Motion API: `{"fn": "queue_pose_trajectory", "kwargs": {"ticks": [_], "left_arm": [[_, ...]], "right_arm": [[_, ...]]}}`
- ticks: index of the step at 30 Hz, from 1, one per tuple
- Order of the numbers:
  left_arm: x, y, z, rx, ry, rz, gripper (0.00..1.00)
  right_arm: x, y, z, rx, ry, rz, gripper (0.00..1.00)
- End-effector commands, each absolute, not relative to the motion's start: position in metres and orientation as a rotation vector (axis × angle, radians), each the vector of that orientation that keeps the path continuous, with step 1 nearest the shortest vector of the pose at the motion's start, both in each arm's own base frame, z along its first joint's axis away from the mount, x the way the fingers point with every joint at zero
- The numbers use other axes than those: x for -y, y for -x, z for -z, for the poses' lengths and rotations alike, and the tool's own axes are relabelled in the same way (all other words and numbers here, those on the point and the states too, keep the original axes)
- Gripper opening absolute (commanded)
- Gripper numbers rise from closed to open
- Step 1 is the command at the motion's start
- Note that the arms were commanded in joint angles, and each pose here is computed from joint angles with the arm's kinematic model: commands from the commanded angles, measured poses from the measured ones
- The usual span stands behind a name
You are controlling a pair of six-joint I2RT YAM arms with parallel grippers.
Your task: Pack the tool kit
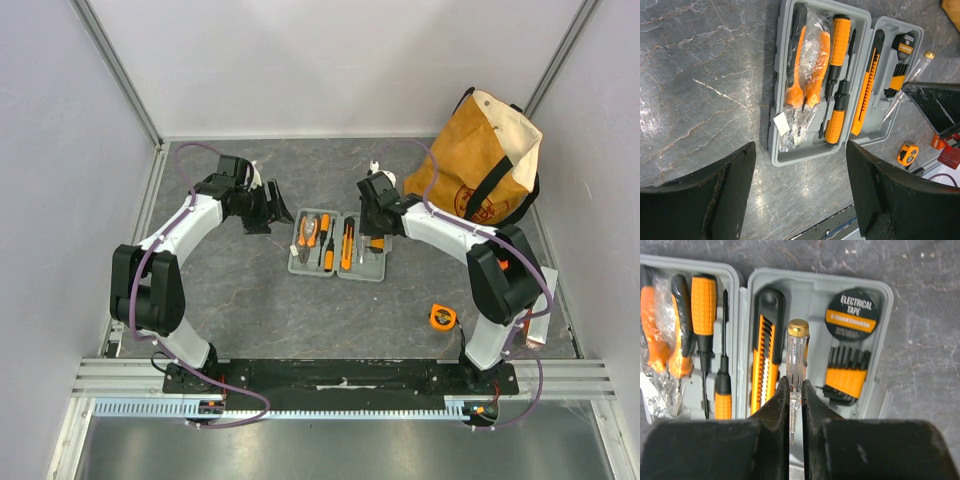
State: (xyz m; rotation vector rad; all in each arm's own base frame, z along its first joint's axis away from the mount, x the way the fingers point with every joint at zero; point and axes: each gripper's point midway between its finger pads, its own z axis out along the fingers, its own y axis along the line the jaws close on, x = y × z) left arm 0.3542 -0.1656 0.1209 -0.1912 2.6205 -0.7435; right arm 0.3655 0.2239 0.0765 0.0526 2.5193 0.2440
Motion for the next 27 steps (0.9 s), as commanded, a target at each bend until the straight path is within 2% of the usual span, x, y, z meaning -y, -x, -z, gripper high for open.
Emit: {"fn": "queue_pose_trajectory", "kwargs": {"ticks": [1, 10, 23, 27], "left_arm": [[0.169, -0.359, -0.125, -2.595, 0.161, 0.78, 0.78], [0.172, -0.366, -0.128, -2.595, 0.161, 0.786, 0.78], [0.172, -0.369, -0.123, -2.611, 0.157, 0.784, 0.77], [0.173, -0.369, -0.122, -2.614, 0.156, 0.784, 0.77]], "right_arm": [[-0.244, -0.395, -0.095, -2.43, -0.024, -0.293, 0.0], [-0.241, -0.399, -0.062, -2.48, -0.03, -0.217, 0.0], [-0.234, -0.406, -0.045, -2.481, -0.056, -0.124, 0.02], [-0.234, -0.405, -0.045, -2.487, -0.055, -0.119, 0.11]]}}
